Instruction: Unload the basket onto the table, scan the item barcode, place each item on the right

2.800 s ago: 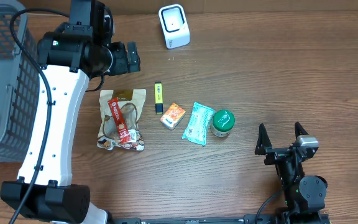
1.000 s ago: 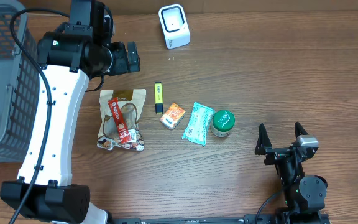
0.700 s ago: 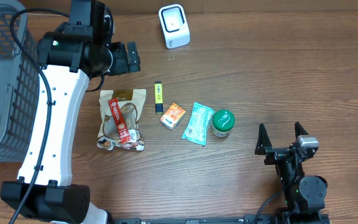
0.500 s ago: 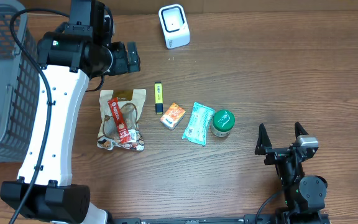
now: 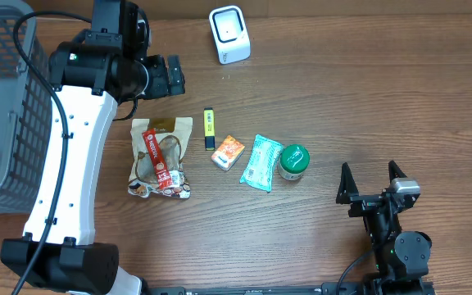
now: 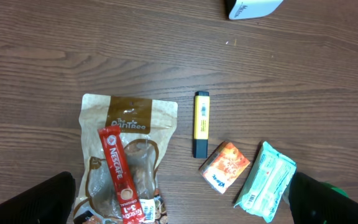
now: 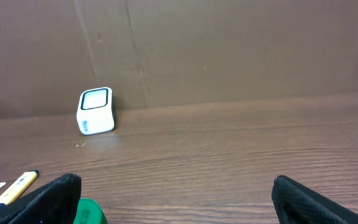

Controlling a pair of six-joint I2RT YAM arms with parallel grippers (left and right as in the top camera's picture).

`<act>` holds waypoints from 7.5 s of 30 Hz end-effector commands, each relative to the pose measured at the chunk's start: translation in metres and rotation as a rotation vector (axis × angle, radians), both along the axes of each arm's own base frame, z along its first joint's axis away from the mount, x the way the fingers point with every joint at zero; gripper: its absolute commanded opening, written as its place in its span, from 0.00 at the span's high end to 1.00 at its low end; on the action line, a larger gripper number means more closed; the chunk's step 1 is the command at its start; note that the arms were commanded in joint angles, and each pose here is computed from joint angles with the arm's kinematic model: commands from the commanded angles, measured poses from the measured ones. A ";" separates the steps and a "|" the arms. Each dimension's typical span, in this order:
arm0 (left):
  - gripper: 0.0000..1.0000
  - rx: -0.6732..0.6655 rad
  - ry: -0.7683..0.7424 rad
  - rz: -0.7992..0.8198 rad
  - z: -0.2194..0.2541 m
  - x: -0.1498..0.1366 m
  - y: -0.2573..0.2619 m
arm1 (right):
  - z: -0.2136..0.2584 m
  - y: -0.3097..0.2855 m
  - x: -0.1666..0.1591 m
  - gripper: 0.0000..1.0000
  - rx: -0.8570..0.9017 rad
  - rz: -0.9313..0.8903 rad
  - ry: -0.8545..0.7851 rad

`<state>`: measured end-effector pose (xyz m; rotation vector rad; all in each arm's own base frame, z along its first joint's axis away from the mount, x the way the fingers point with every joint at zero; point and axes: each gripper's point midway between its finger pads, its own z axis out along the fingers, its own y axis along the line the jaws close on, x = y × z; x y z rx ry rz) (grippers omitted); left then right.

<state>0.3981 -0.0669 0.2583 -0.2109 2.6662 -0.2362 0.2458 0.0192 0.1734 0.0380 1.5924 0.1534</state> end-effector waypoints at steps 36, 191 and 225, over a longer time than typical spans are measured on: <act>0.00 -0.005 -0.010 0.000 0.003 0.001 -0.001 | 0.093 0.038 0.012 0.00 0.147 0.153 0.762; 0.00 -0.005 -0.010 0.000 0.003 0.001 -0.001 | -0.080 0.170 0.040 0.87 0.694 0.128 1.779; 0.00 -0.005 -0.010 0.001 0.003 0.001 -0.001 | -0.015 0.208 0.001 0.96 1.105 0.376 2.053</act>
